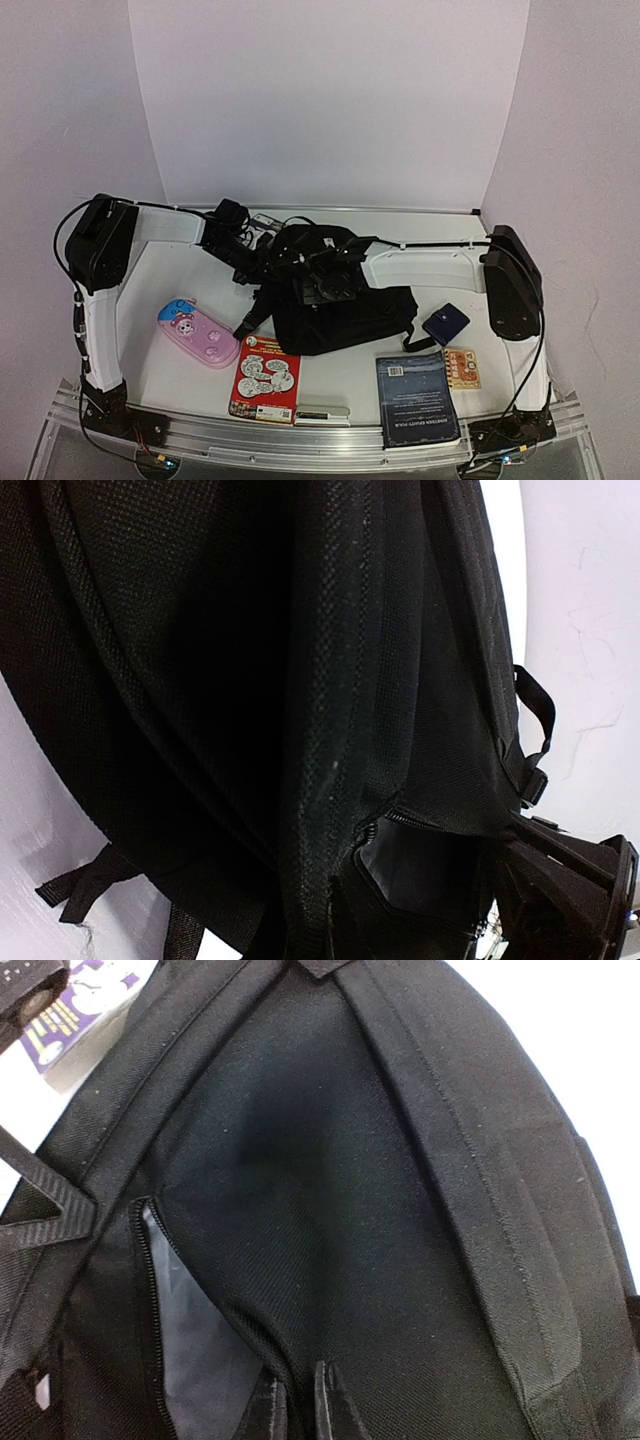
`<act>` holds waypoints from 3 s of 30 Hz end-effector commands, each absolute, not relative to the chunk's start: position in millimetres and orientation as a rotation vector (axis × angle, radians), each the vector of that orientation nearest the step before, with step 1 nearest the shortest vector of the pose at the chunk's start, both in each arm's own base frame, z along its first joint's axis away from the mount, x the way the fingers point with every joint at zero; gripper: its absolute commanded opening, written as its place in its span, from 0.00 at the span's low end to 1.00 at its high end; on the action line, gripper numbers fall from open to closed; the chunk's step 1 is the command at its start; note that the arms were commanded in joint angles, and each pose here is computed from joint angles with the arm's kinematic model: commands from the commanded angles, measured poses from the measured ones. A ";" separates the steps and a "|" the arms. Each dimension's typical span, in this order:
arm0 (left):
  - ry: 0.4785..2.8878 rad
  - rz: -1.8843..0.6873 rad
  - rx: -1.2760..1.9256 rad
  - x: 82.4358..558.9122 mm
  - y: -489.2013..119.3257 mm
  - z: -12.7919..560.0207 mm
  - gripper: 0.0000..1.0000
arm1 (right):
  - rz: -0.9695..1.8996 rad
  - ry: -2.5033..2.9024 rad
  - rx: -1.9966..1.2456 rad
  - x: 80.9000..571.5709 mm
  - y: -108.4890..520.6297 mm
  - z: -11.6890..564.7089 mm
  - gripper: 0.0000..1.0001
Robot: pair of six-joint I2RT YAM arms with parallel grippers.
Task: Pack the student bag
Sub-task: Unzip the student bag at the center of the board, then pick up the stationery from the center of the board.
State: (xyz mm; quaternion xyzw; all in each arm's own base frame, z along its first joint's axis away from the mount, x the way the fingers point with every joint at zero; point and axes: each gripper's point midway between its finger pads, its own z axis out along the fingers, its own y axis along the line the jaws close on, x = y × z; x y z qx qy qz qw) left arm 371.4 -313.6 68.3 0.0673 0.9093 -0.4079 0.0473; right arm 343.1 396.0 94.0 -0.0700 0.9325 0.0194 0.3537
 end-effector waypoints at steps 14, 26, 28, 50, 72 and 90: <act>2.529 -1.018 0.307 390.8 -278.9 158.7 0.68 | 0.193 2.391 0.108 318.7 267.7 173.0 0.83; 2.501 -0.973 0.292 391.4 -272.5 167.9 0.86 | 0.382 2.421 0.628 314.4 109.3 107.0 0.67; 2.499 -0.975 0.294 390.8 -272.7 169.1 0.87 | 0.394 2.402 0.715 309.8 89.8 95.9 0.62; 2.506 -1.007 0.285 389.1 -275.2 167.0 0.89 | 0.401 2.413 0.971 285.9 61.2 34.1 0.46; 2.509 -1.030 0.288 387.7 -277.4 166.2 0.89 | 0.491 2.422 0.993 294.2 74.2 15.6 0.38; 2.365 -1.225 0.441 366.8 -299.9 203.0 0.88 | 0.753 2.234 0.898 312.6 94.0 91.5 0.00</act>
